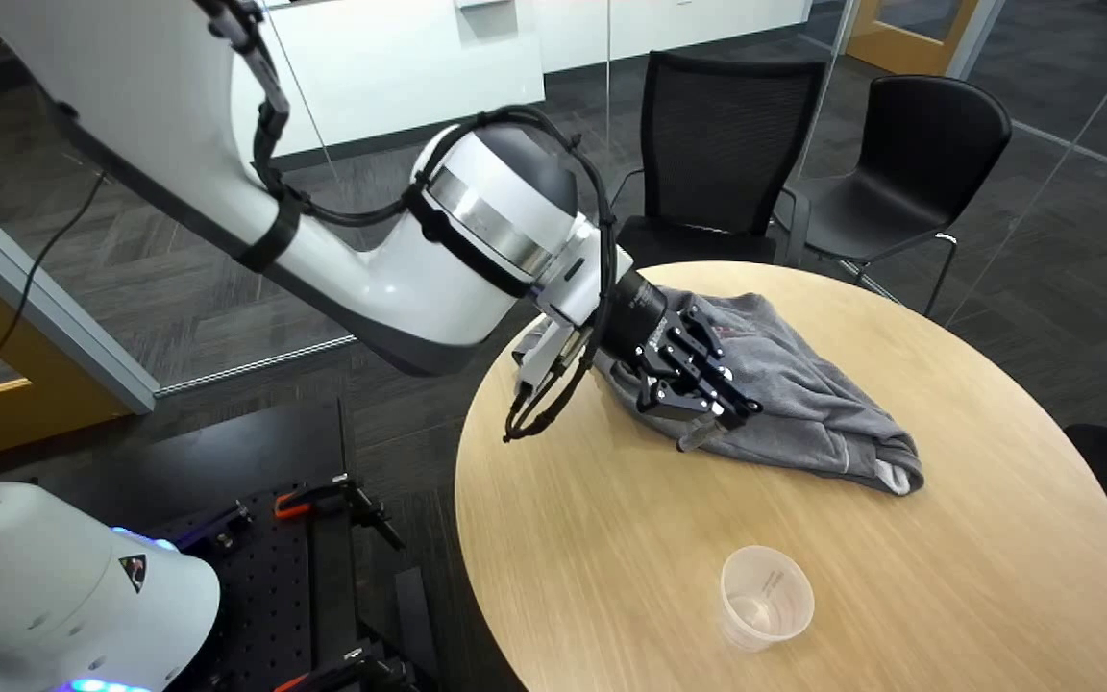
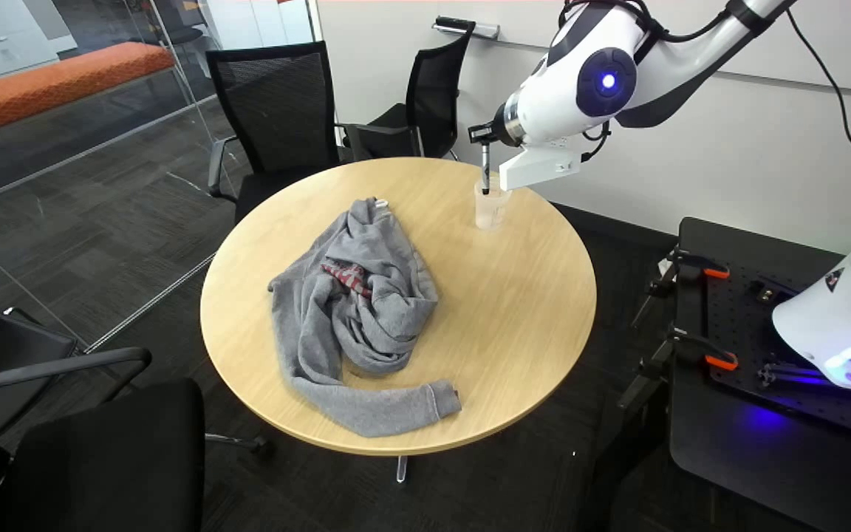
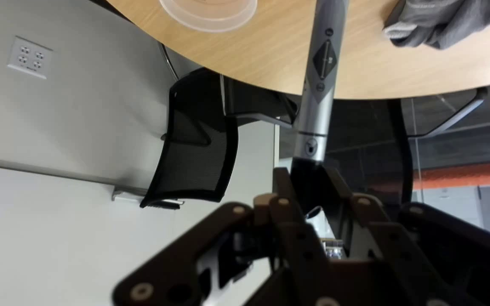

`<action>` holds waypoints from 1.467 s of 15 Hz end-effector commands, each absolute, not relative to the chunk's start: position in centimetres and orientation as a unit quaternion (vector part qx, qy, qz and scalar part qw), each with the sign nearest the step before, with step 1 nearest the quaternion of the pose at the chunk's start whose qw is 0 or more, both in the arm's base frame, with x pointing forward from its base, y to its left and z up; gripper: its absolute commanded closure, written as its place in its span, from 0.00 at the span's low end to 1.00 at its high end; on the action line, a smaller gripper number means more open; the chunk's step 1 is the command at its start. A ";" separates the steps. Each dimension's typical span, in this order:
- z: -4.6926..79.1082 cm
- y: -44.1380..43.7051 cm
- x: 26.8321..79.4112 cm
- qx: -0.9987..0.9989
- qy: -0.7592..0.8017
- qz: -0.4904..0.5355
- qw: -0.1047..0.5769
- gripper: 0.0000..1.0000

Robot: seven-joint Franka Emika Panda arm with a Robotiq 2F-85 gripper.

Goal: Pick the marker from the cup and put it on the table

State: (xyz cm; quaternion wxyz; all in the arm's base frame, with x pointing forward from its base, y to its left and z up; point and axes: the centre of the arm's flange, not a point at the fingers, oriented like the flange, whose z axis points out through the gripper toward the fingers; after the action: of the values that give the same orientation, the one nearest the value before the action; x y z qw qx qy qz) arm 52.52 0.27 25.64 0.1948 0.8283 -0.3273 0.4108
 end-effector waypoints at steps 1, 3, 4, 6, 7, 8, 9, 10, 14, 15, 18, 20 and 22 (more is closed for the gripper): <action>25.0 -0.6 52.8 0.858 -0.307 0.360 0.199 0.94; 23.6 -1.0 53.2 0.870 -0.297 0.334 0.211 0.94; 22.8 -1.1 53.5 0.875 -0.292 0.319 0.219 0.94; 21.2 -1.2 53.9 0.885 -0.283 0.291 0.228 0.94; 20.5 -1.2 54.1 0.890 -0.279 0.277 0.230 0.94; 19.8 -1.2 54.2 0.894 -0.275 0.266 0.233 0.94; 19.1 -1.2 54.4 0.899 -0.272 0.252 0.233 0.94; 18.6 -1.2 54.6 0.903 -0.268 0.240 0.233 0.94; 17.6 -1.0 53.6 0.902 -0.273 0.233 0.240 0.78; 17.4 -1.0 53.7 0.902 -0.273 0.232 0.240 0.78; 17.4 -1.0 53.8 0.903 -0.271 0.232 0.241 0.94; 16.6 -0.5 54.2 0.902 -0.266 0.232 0.249 0.94; 15.5 0.2 54.5 0.902 -0.262 0.230 0.256 0.94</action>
State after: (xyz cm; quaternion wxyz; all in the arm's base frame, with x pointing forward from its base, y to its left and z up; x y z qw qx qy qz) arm 53.73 -0.55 16.87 0.2428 0.9044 -0.2662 0.2284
